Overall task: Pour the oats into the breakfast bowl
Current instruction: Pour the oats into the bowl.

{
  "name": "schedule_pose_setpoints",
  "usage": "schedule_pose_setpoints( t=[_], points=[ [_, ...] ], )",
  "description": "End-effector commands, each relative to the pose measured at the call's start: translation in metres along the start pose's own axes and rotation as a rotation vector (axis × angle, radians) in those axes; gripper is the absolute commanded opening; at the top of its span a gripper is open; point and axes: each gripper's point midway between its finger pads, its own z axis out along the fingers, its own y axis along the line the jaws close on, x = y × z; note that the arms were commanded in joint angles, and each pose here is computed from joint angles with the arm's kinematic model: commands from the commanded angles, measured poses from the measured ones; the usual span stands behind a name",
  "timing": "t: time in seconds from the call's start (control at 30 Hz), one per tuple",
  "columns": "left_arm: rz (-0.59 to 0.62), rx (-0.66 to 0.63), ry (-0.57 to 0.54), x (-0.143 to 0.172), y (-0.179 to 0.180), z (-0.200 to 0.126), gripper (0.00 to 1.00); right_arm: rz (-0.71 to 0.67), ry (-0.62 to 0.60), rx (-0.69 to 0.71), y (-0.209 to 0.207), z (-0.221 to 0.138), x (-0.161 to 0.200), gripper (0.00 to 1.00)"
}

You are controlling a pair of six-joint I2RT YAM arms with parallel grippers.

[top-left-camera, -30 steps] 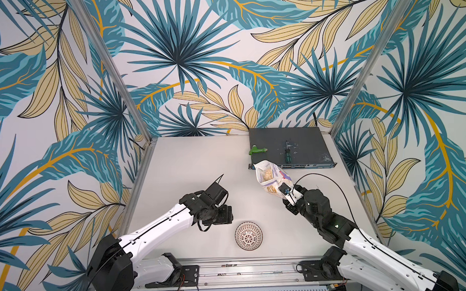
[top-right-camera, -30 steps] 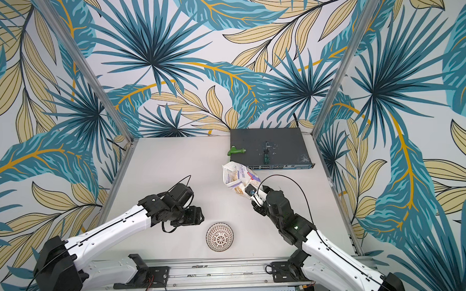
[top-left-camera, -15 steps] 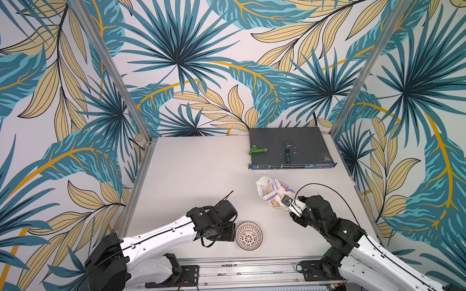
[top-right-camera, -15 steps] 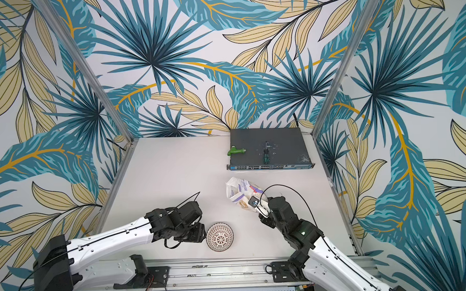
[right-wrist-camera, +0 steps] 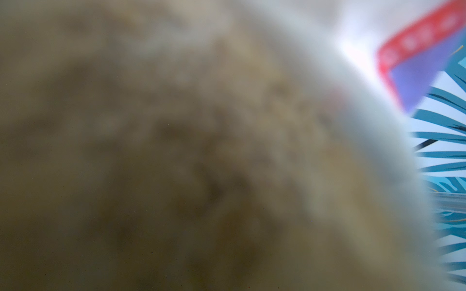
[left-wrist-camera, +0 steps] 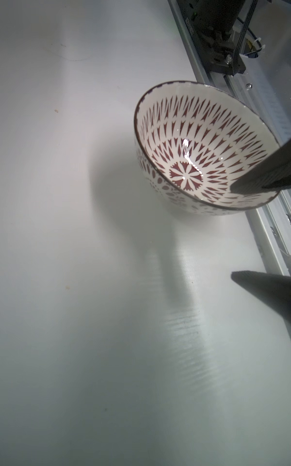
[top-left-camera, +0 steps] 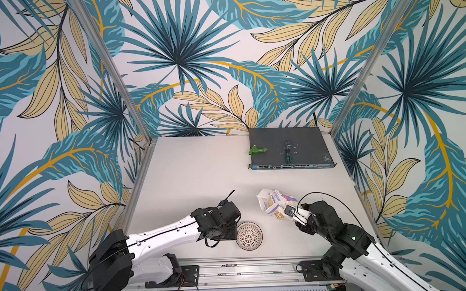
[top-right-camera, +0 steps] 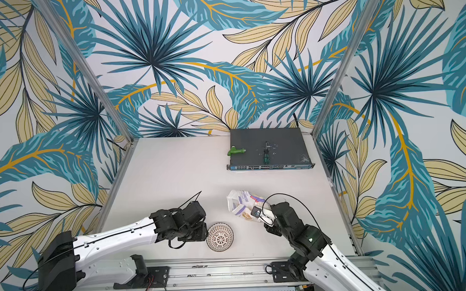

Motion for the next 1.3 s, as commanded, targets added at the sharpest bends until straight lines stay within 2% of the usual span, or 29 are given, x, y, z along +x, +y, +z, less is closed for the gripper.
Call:
schedule_pose_setpoints(
  t=[0.0,0.6,0.9,1.27],
  points=[
    [-0.020,0.015,-0.025,-0.004,-0.003,-0.002,0.53,-0.018,-0.114,0.066,-0.018,-0.010,-0.027,0.00],
    [-0.092,0.025,-0.032,-0.006,-0.006,-0.001,0.49,-0.297,0.035,0.097,-0.013,-0.011,0.001,0.00],
    [-0.117,0.004,-0.033,-0.005,-0.001,0.001,0.49,-0.406,0.052,0.122,-0.009,-0.006,-0.006,0.00],
    [-0.121,0.000,-0.037,-0.006,0.000,0.000,0.49,-0.432,0.033,0.185,-0.014,-0.009,-0.023,0.00]
  ],
)
